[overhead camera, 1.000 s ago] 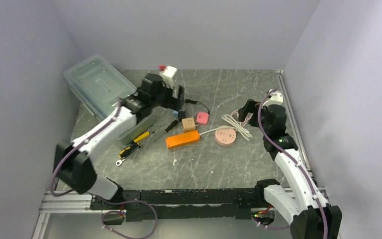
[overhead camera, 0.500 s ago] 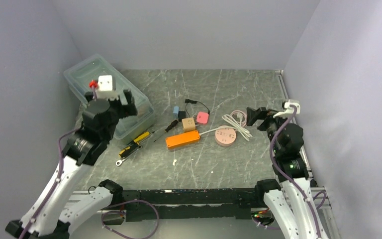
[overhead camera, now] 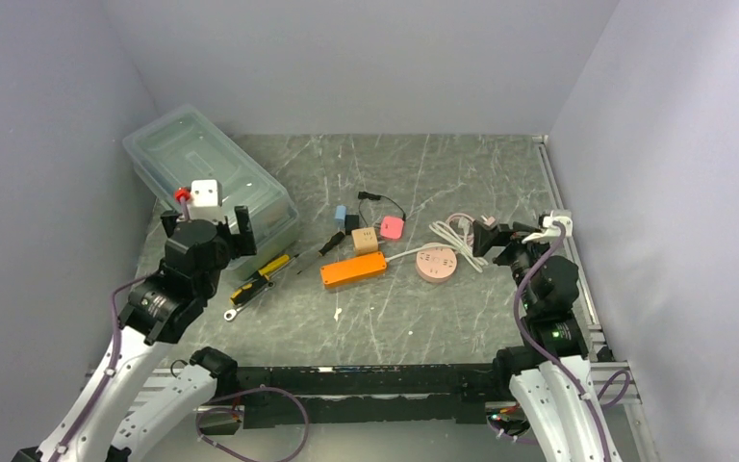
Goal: Pull the plug off the socket
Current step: Reset both arms
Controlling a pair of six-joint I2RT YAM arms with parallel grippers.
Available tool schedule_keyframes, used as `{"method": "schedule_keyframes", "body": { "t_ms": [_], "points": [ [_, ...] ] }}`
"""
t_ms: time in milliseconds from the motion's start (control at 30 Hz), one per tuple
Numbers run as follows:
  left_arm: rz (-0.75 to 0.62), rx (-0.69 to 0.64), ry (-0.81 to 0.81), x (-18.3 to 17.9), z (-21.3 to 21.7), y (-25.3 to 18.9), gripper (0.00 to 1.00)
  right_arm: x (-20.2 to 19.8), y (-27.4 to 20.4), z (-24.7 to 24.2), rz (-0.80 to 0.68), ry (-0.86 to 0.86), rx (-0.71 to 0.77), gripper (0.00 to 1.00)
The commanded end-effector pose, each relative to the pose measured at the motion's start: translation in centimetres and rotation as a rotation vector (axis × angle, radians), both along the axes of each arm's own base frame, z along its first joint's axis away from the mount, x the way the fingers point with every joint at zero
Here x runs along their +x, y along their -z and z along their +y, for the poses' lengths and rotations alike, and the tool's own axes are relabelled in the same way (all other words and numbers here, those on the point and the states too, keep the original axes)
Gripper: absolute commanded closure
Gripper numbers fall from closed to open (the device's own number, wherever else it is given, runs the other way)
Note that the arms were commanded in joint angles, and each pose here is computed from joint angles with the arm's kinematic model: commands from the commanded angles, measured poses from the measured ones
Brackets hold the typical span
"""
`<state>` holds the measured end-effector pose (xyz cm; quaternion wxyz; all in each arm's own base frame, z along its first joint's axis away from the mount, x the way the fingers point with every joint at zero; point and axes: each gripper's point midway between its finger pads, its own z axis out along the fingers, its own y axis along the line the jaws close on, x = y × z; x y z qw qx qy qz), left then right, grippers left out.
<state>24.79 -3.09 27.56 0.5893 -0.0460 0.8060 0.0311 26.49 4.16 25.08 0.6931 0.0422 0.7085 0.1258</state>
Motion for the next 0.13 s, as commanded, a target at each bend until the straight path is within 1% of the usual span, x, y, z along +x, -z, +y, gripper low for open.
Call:
{"method": "schedule_keyframes", "body": {
  "t_ms": [0,100],
  "points": [
    [-0.021,-0.011,-0.039,0.11,0.51,-1.09,0.0,0.02,-2.33,0.5,-0.079,-0.03,0.004,0.03],
    [-0.028,-0.015,-0.024,0.1,0.3,-1.16,0.0,-0.1,-2.41,0.59,-0.084,-0.034,0.007,0.02]
  ]
}}
